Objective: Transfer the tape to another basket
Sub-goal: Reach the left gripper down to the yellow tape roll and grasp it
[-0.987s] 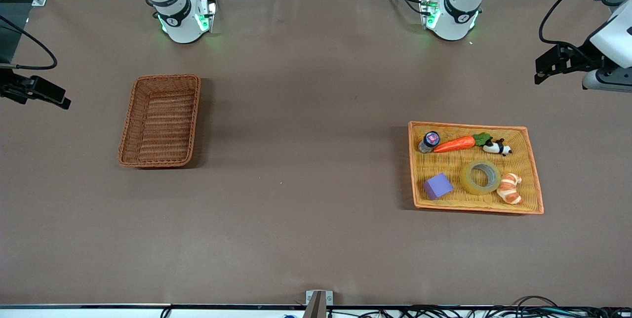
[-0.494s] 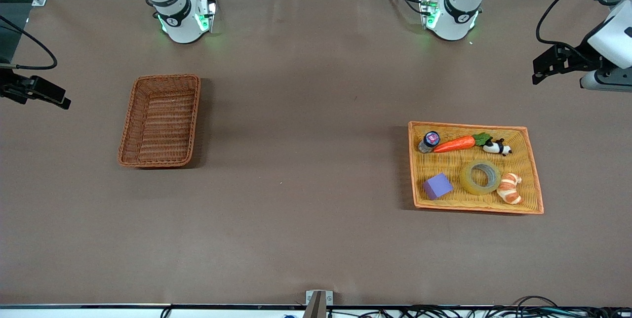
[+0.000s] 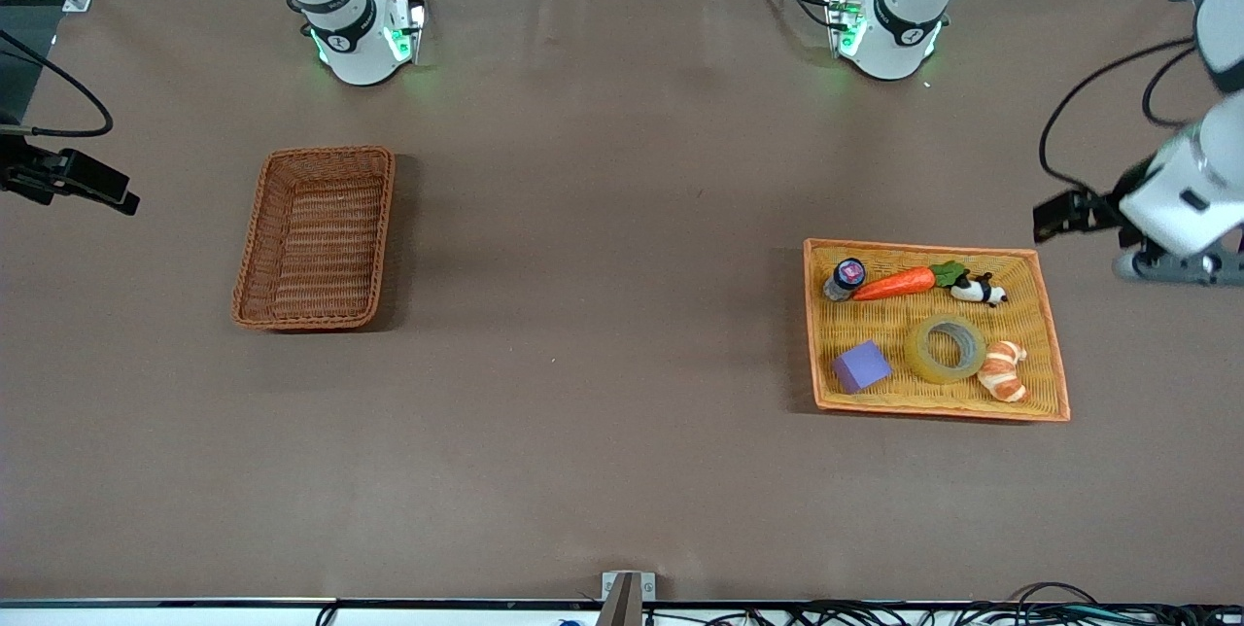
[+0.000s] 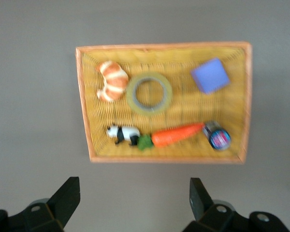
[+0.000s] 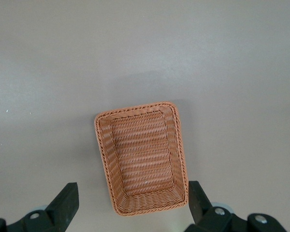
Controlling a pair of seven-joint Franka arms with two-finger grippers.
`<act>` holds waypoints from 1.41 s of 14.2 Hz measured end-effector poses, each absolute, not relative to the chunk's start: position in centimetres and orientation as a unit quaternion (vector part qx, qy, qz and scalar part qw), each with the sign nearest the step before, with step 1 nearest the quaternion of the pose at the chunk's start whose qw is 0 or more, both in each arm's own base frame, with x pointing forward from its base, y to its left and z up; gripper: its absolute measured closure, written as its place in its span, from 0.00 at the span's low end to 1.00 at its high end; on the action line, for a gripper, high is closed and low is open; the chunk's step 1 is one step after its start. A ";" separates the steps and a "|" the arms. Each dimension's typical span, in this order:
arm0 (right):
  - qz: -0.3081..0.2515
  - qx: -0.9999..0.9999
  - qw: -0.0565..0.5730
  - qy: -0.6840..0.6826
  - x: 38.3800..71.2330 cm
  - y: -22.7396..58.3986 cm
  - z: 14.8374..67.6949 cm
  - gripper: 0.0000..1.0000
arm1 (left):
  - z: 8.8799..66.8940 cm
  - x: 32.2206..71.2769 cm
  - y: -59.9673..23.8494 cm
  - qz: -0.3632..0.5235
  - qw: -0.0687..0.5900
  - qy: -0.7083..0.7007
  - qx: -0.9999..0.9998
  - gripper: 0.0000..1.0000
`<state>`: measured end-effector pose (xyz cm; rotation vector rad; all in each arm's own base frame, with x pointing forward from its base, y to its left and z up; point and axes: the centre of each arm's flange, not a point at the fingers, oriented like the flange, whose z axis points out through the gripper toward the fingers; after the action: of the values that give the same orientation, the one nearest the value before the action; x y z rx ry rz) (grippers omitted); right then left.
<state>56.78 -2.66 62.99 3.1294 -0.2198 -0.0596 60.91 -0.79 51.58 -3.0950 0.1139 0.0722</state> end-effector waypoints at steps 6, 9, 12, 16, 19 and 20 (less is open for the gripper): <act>-0.021 0.998 0.000 -0.058 56.7 -1.3 63.0 0.00 | 34.7 64.3 4.1 0.016 0.013 -0.011 -1.000 0.01; -0.025 0.999 0.000 -0.046 56.5 -0.7 63.2 0.00 | 27.6 64.4 5.2 0.018 0.008 -0.026 -0.999 0.09; -0.022 0.999 -0.001 -0.037 56.3 0.2 63.5 0.00 | 25.1 64.2 5.0 0.031 0.006 -0.058 -0.998 0.18; -0.022 0.999 -0.001 -0.035 56.3 0.4 63.6 0.00 | 24.2 64.0 3.6 0.039 0.004 -0.071 -0.997 0.25; -0.022 0.999 -0.001 -0.035 56.3 0.4 63.6 0.00 | 23.1 63.8 3.5 0.048 0.004 -0.070 -0.996 0.33; -0.022 0.999 -0.001 -0.035 56.3 0.4 63.6 0.00 | 22.7 63.8 3.5 0.051 0.004 -0.070 -0.996 0.34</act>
<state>56.32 0.38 63.58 3.1401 -0.1097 -0.0679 63.78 3.53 22.73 -3.1220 -0.2202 0.1603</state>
